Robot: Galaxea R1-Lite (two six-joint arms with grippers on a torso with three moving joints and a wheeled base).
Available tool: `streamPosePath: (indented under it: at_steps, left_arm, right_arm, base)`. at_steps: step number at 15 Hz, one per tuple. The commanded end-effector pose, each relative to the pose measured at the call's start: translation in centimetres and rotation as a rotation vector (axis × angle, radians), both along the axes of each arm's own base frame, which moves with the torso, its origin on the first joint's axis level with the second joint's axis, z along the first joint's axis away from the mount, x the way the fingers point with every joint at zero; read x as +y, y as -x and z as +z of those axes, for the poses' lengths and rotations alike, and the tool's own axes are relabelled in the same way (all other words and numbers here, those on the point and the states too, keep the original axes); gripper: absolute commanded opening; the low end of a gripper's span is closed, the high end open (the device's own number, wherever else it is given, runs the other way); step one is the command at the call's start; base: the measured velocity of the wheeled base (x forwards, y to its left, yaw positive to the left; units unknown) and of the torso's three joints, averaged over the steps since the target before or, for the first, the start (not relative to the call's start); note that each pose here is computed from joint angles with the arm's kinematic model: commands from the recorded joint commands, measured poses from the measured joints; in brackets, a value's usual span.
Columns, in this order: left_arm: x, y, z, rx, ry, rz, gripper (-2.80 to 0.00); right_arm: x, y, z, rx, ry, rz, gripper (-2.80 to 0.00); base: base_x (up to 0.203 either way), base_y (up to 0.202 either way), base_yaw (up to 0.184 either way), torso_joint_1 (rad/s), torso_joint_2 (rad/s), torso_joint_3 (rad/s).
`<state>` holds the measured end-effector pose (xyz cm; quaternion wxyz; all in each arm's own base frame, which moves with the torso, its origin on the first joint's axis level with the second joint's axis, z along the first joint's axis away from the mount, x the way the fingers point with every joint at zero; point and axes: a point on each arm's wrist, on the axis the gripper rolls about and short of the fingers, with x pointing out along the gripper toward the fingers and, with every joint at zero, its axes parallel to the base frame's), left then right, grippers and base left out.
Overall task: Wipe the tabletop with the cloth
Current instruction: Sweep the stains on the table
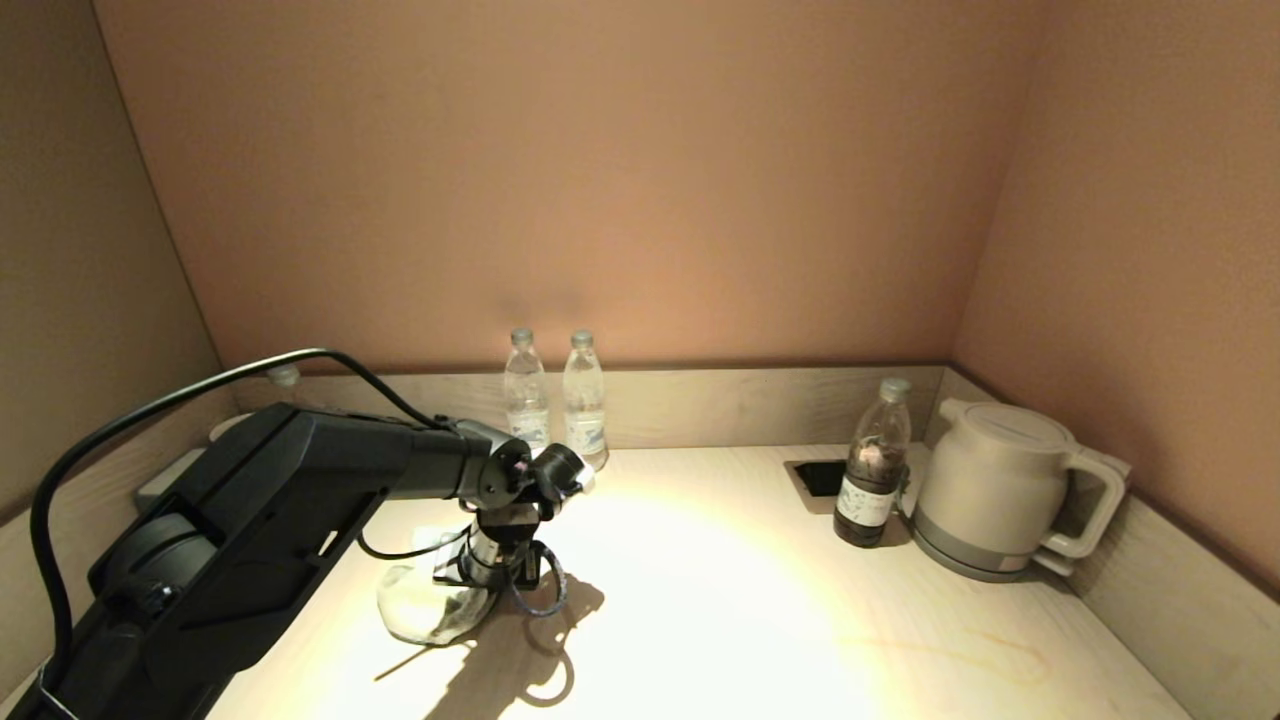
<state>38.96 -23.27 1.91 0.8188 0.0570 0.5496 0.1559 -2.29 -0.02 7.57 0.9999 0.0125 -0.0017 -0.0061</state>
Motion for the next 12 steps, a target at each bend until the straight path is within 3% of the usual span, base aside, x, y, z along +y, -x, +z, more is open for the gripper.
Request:
streamPosePath:
  at_steps: [1, 4, 6, 9, 12]
  left_arm:
    - [-0.9, -0.3, -0.6, -0.032, 0.024, -0.032, -2.80]
    - [-3.4, 0.6, -0.5, -0.069, 0.048, -0.128, -2.80]
    - [-3.8, 0.9, -0.3, -0.072, 0.052, -0.141, -2.80]
    - [-8.1, 4.8, 1.0, -0.066, 0.069, -0.264, -2.80]
    - [-9.6, 8.7, 1.9, 0.030, 0.032, -0.289, -2.80]
  right_arm:
    - [0.0, 0.0, 0.0, 0.002, -0.001, 0.000, -2.80]
    - [0.0, 0.0, 0.0, 0.002, -0.001, 0.000, -2.80]
    - [0.0, 0.0, 0.0, 0.002, -0.001, 0.002, -2.80]
    - [0.0, 0.0, 0.0, 0.002, -0.001, 0.000, -2.80]
    - [0.0, 0.0, 0.0, 0.002, -0.001, 0.002, -2.80]
  base:
    - [0.000, 0.000, 0.000, 0.000, 0.00, 0.000]
    - [0.000, 0.000, 0.000, 0.000, 0.00, 0.000]
    - [0.000, 0.000, 0.000, 0.000, 0.00, 0.000]
    - [0.000, 0.000, 0.000, 0.000, 0.00, 0.000]
    - [0.000, 0.000, 0.000, 0.000, 0.00, 0.000]
